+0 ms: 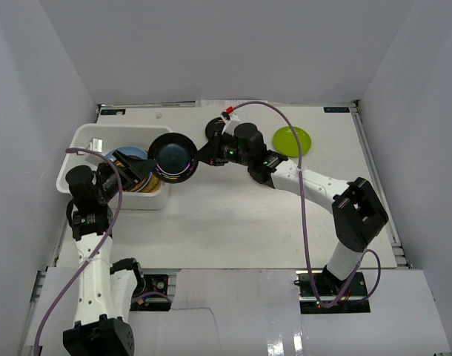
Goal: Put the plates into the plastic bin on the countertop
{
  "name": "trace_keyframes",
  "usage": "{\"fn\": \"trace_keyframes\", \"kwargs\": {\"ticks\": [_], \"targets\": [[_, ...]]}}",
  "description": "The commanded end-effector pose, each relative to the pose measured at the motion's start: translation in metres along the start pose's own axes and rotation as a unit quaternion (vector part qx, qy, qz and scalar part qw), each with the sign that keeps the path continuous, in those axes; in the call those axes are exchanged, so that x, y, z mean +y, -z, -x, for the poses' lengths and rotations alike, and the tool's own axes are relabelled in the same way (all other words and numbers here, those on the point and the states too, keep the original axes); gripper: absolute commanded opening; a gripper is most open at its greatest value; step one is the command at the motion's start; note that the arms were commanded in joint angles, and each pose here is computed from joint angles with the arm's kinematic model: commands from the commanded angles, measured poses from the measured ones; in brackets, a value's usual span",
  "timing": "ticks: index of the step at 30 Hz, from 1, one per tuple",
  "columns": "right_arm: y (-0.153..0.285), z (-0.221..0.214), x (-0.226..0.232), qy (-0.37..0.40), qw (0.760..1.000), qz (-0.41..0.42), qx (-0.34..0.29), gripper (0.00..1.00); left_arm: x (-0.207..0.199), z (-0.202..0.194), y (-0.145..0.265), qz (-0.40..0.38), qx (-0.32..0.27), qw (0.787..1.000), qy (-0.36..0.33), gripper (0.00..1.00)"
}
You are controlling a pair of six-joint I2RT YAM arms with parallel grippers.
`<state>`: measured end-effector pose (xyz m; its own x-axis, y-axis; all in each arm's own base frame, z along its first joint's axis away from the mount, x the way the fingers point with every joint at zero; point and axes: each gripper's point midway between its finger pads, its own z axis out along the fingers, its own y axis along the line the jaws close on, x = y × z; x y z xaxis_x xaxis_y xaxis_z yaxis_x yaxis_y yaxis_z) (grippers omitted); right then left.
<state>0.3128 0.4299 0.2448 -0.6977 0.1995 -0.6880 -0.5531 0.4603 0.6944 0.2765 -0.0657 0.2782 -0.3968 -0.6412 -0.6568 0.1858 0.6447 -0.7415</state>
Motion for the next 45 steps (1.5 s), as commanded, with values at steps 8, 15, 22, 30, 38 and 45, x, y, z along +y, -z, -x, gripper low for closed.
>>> {"fn": "trace_keyframes", "kwargs": {"ticks": [8,15,22,30,38,45], "targets": [[-0.003,0.016,0.033,-0.002,0.998,0.059,-0.017,0.08,0.008,-0.005,-0.008,-0.004,0.029,1.000,-0.012,0.48],[-0.004,0.013,0.038,-0.005,0.997,0.077,-0.013,0.08,0.013,0.003,-0.014,0.008,0.023,1.000,-0.020,0.31],[-0.003,0.005,0.037,-0.013,0.996,0.092,-0.006,0.11,0.017,0.006,-0.019,0.011,0.021,1.000,-0.012,0.00],[0.037,0.020,0.012,0.003,0.997,0.065,-0.034,0.59,0.054,0.040,-0.018,0.137,-0.067,0.988,0.029,0.00],[0.127,0.025,-0.120,-0.013,0.993,-0.082,-0.079,0.53,0.117,0.071,-0.002,0.299,-0.153,0.941,0.039,0.00],[0.223,0.016,-0.254,-0.032,0.950,-0.290,-0.113,0.52,0.165,0.069,0.010,0.387,-0.169,0.906,0.034,0.00]]}}
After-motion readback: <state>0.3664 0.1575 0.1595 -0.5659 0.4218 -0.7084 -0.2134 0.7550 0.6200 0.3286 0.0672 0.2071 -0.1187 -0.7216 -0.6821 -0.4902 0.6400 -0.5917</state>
